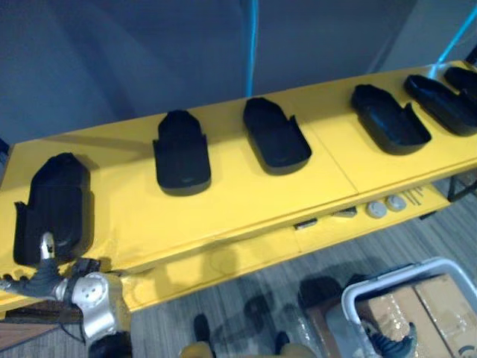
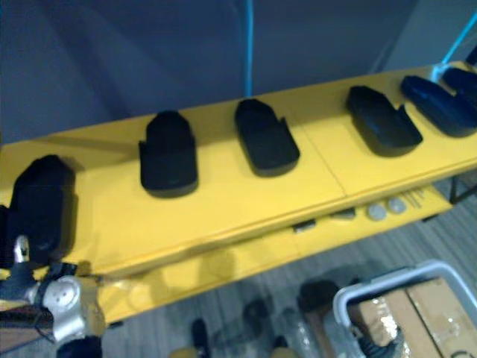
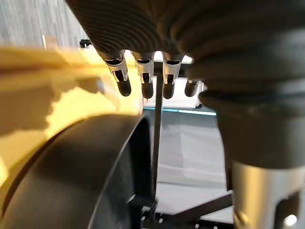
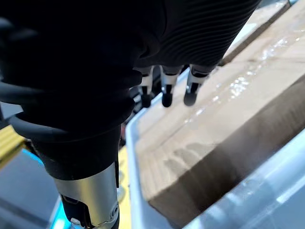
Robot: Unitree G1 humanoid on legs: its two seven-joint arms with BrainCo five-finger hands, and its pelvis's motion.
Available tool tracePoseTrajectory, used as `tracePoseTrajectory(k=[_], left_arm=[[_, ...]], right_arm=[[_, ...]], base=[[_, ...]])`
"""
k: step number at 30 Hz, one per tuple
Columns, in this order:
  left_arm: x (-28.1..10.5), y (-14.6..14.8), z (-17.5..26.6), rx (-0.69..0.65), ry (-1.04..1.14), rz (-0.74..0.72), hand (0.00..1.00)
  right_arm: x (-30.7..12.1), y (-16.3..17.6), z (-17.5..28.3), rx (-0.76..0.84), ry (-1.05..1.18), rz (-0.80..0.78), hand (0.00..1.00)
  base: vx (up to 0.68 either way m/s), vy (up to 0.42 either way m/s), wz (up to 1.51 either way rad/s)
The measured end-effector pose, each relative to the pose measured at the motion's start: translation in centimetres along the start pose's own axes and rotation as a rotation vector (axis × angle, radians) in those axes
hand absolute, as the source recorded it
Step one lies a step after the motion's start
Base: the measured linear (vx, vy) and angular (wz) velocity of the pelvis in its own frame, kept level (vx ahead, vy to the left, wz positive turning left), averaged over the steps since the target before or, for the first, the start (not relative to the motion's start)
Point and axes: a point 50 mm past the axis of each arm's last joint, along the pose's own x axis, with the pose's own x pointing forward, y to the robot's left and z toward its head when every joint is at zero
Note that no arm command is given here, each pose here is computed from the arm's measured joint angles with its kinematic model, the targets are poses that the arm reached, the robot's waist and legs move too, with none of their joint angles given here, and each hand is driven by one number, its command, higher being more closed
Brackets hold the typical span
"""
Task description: Walk over and take plastic housings, then place them on the shelf
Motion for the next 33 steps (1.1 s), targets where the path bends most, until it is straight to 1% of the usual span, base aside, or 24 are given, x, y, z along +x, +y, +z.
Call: tracePoseTrajectory(k=[8, 10, 14, 18, 21, 23, 30, 33], left_arm=[[-0.2, -1.7, 0.1, -0.017, 0.005, -0.033, 0.00], [-0.2, -2.2, 0.2, -0.045, 0.026, -0.036, 0.00], [0.2, -2.5, 0.5, -0.049, 0.016, -0.035, 0.00], [0.0, -3.4, 0.9, -0.081, 0.018, -0.036, 0.00], [0.0, -3.8, 0.8, -0.086, 0.030, -0.019, 0.00], [0.1, -4.1, 1.0, -0.114, 0.047, -0.008, 0.00], [1.5, -5.1, 2.2, -0.126, 0.005, 0.011, 0.00], [2.2, -5.4, 2.7, -0.138, -0.006, 0.051, 0.00]], right_arm=[[0.2, 0.0, 0.1, -0.006, -0.001, 0.003, 0.00], [0.2, 0.0, 0.2, -0.010, 0.001, 0.003, 0.00], [0.4, -0.1, 0.2, -0.022, -0.008, 0.009, 0.00], [0.5, -0.3, -0.3, -0.046, 0.010, 0.007, 0.00], [0.4, -0.5, -0.7, -0.055, 0.021, 0.007, 0.00], [0.4, -0.6, -0.8, -0.058, 0.022, 0.006, 0.00], [0.7, -0.8, -0.6, -0.066, 0.012, 0.003, 0.00], [0.7, -0.8, -0.6, -0.067, 0.012, 0.003, 0.00]], base=[[0.00, -0.002, 0.00], [0.00, 0.000, 0.00], [0.00, -0.007, -0.10], [-0.01, 0.012, -0.05], [-0.01, 0.009, -0.03], [-0.05, 0.005, -0.01], [-0.03, 0.004, 0.00], [0.00, 0.000, 0.00]])
